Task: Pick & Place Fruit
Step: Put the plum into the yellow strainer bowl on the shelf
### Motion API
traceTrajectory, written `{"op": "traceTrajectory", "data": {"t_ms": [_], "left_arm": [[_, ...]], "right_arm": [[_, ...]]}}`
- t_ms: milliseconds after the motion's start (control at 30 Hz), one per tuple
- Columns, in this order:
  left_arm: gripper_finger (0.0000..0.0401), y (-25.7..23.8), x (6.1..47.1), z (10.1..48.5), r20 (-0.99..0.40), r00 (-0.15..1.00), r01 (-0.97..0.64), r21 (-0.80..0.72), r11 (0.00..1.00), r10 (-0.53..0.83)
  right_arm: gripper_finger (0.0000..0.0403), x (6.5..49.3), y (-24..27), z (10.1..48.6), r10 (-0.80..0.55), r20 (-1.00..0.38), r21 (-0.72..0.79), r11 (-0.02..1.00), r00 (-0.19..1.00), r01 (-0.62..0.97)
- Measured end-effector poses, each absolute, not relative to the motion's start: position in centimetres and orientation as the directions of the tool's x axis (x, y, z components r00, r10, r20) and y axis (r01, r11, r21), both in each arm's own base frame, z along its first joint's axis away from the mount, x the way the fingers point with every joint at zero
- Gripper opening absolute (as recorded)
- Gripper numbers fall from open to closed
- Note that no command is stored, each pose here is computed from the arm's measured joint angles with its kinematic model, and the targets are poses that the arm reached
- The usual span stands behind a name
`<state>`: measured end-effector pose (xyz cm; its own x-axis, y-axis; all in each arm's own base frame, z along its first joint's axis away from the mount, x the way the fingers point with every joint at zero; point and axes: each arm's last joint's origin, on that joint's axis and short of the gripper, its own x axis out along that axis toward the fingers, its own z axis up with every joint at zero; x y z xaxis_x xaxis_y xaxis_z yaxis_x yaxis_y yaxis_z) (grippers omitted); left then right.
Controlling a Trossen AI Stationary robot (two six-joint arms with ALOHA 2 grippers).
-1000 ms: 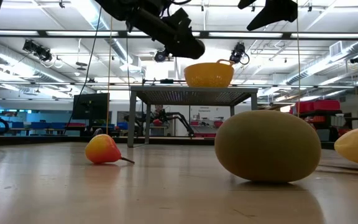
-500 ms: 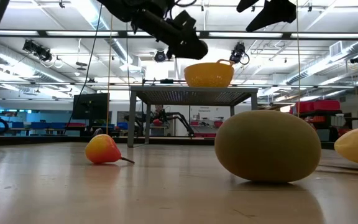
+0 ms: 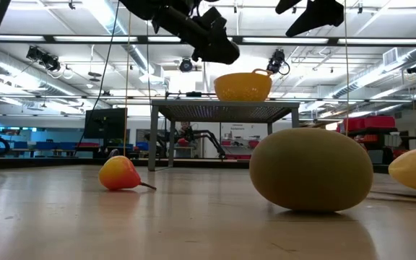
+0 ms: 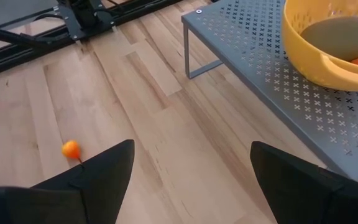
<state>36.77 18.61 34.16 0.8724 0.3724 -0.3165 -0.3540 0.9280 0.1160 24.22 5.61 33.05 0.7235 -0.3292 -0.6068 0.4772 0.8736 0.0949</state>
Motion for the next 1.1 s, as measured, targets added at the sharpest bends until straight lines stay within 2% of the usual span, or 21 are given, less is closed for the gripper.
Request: {"op": "traceTrajectory", "data": {"t_ms": [400, 1100], "left_arm": [[0.0277, 19.0, 38.3, 30.2, -0.451, 0.826, -0.337, 0.086, 0.938, 0.338], [0.0279, 18.9, 38.6, 30.1, -0.445, 0.830, -0.318, 0.119, 0.941, 0.336]], "right_arm": [[0.0332, 24.2, 5.6, 33.1, -0.329, -0.607, 0.094, 0.874, 0.724, 0.477], [0.0332, 24.2, 5.6, 33.0, -0.329, -0.609, 0.092, 0.874, 0.722, 0.476]]}}
